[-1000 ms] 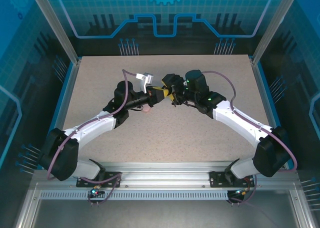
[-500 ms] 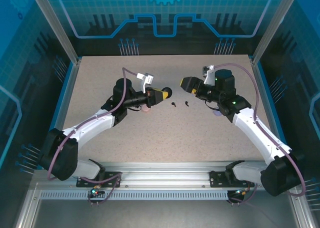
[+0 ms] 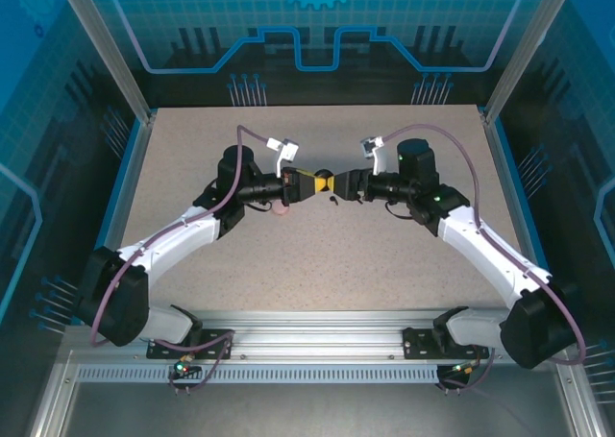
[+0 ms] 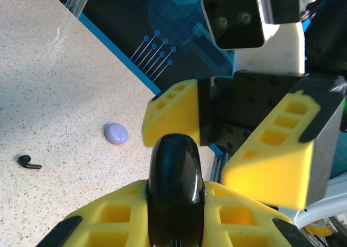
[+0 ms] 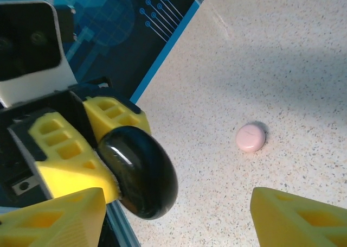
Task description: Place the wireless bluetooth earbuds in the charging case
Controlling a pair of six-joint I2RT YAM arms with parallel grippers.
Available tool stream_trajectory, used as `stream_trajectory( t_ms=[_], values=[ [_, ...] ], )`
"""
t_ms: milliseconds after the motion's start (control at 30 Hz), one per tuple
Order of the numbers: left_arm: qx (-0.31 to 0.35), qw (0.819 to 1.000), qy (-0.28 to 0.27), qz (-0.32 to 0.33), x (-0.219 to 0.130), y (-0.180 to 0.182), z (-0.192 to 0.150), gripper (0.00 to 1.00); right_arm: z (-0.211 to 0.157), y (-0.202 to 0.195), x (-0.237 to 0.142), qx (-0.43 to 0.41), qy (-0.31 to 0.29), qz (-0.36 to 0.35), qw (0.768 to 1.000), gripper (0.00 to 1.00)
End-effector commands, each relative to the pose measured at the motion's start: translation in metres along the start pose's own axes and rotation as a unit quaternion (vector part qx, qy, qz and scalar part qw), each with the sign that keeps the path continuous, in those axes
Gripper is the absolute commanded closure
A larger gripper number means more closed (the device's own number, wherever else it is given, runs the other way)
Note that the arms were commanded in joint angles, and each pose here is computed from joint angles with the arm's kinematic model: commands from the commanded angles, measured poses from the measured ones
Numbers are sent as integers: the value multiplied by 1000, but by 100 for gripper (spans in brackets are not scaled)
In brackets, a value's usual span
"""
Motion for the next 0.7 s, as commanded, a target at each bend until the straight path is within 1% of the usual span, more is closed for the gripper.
stream_trajectory(
  t_ms=[0, 100, 200, 333, 500, 667],
  values=[
    [18, 1000, 0, -19, -2, -13, 10, 100, 6, 2, 6, -17, -2, 3, 1000, 31],
    [20, 1000, 2, -23, -3, -15, 9, 100, 0, -10, 10, -8, 7, -23, 1000, 35],
    [22, 999, 3, -28, -5, -19, 9, 100, -6, -29, 7, 15, 2, -46, 999, 39],
    [25, 999, 2, -35, -7, -25, 9, 100, -12, -47, 3, 44, -6, -60, 997, 42],
    [24, 999, 1, -37, -8, -25, 10, 100, -14, -49, 3, 50, -2, -59, 997, 44],
    [24, 999, -3, -31, -7, -22, 9, 100, -11, -35, -15, 43, -15, -42, 998, 46]
  ],
)
Point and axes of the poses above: each hand's point on the last joint's axis, 136 mm out from that joint toward the fingers, its own x axis out along the fingers, its own y axis along the line the jaws close on, z = x × y, the point moved 7 cm from there along -x, back along the fingers, and after that the axes turned 12 degrees about -x, right-handed, at the moved point
